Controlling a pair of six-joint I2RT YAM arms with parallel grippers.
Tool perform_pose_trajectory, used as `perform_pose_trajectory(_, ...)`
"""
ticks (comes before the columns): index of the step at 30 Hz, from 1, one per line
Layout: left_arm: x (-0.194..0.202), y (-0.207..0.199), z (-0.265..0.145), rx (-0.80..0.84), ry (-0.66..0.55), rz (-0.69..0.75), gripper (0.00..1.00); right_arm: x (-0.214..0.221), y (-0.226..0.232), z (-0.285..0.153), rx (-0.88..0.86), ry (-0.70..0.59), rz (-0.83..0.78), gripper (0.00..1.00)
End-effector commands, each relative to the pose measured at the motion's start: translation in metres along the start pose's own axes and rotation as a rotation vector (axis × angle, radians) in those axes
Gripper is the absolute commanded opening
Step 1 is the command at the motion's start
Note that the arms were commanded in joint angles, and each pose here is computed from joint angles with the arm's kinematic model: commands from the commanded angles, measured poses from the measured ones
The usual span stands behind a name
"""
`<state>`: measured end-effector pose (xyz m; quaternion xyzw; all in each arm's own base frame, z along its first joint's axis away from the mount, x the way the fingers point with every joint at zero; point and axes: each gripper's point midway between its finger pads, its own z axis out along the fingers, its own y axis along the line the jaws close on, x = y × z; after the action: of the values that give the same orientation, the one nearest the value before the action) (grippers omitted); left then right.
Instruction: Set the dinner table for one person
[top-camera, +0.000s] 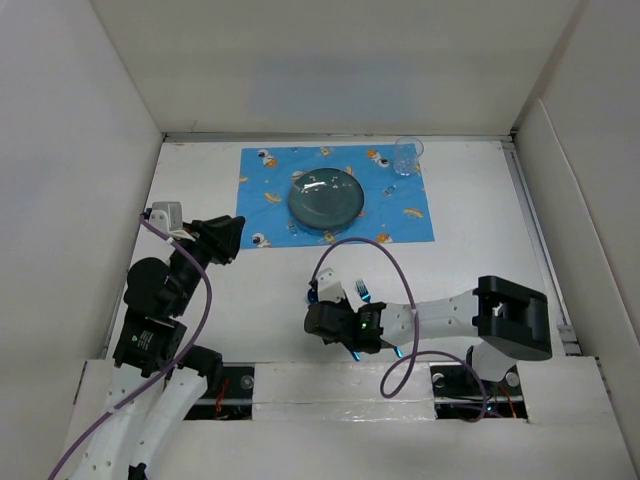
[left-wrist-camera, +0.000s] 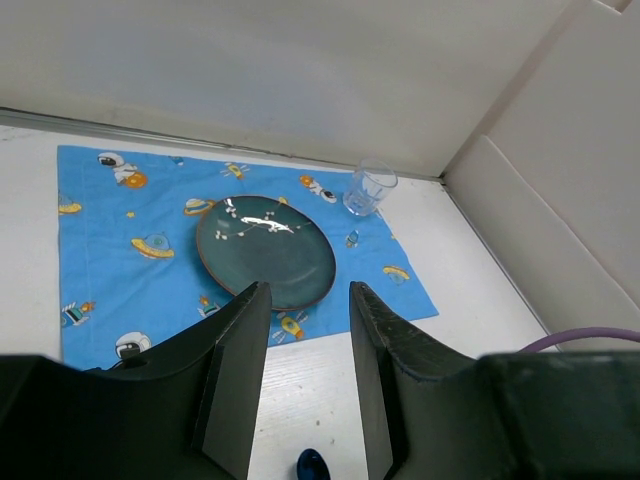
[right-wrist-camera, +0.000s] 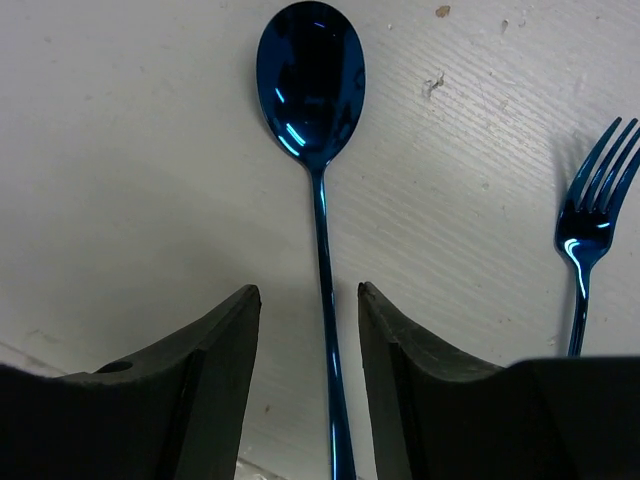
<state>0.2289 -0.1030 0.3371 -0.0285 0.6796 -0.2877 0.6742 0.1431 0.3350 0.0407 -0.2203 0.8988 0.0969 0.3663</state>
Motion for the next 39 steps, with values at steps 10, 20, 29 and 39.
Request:
perform_pose_trajectory(10, -0.011, -0.010, -0.003, 0.042, -0.038, 0.003, 0.35, 0.009, 0.010, 0.026, 0.012, 0.016, -0.004, 0.28)
perform_pose_trajectory(20, -0.011, -0.009, -0.001, 0.037, -0.033, 0.004, 0.34, -0.047, 0.020, -0.012, -0.089, -0.117, 0.120, 0.00)
perform_pose_trajectory(29, -0.014, -0.010, -0.005, 0.041, -0.049, 0.003, 0.34, -0.211, -0.104, -0.056, 0.031, -0.427, 0.247, 0.00)
perform_pose_trajectory(39, -0.013, -0.011, -0.005, 0.046, -0.046, 0.003, 0.34, -0.256, -0.251, 0.011, 0.224, -0.391, 0.326, 0.00)
